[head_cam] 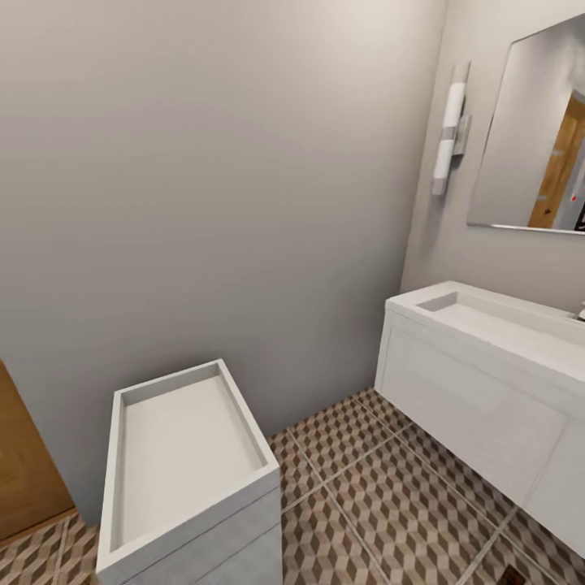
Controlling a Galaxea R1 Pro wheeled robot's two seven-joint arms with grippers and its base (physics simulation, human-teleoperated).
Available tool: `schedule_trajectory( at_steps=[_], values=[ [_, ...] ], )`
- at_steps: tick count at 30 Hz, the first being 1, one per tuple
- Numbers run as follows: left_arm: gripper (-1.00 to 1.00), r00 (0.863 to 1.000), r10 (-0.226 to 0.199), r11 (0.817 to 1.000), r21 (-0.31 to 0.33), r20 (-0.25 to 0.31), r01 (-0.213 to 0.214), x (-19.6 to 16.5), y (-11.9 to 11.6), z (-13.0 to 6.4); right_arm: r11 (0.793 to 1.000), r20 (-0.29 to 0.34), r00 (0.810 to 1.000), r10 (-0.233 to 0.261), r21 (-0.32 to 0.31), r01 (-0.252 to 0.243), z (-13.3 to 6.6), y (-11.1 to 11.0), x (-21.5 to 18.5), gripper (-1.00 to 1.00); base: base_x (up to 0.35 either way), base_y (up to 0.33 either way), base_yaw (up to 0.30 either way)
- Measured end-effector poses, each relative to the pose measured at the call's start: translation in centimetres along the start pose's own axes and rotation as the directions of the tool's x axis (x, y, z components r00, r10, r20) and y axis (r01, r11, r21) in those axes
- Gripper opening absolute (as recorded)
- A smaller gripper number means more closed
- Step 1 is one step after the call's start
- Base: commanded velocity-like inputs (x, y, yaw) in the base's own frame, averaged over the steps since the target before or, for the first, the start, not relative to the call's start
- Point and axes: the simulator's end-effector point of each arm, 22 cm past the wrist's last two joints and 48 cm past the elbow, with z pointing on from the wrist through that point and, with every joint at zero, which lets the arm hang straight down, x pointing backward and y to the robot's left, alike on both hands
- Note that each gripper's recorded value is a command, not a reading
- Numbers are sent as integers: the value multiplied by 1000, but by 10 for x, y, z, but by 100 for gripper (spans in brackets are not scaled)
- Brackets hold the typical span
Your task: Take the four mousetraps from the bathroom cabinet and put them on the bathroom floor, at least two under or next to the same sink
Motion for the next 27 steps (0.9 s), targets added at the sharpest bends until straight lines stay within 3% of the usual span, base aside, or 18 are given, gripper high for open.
schedule_trajectory(
  at_steps=[27],
  values=[
    [100, 1000, 0, 1000, -1, 0, 0, 0, 1, 0, 1000, 2, 1000, 0, -4, 0, 0, 1, 0, 100, 0, 0, 283]
  ],
)
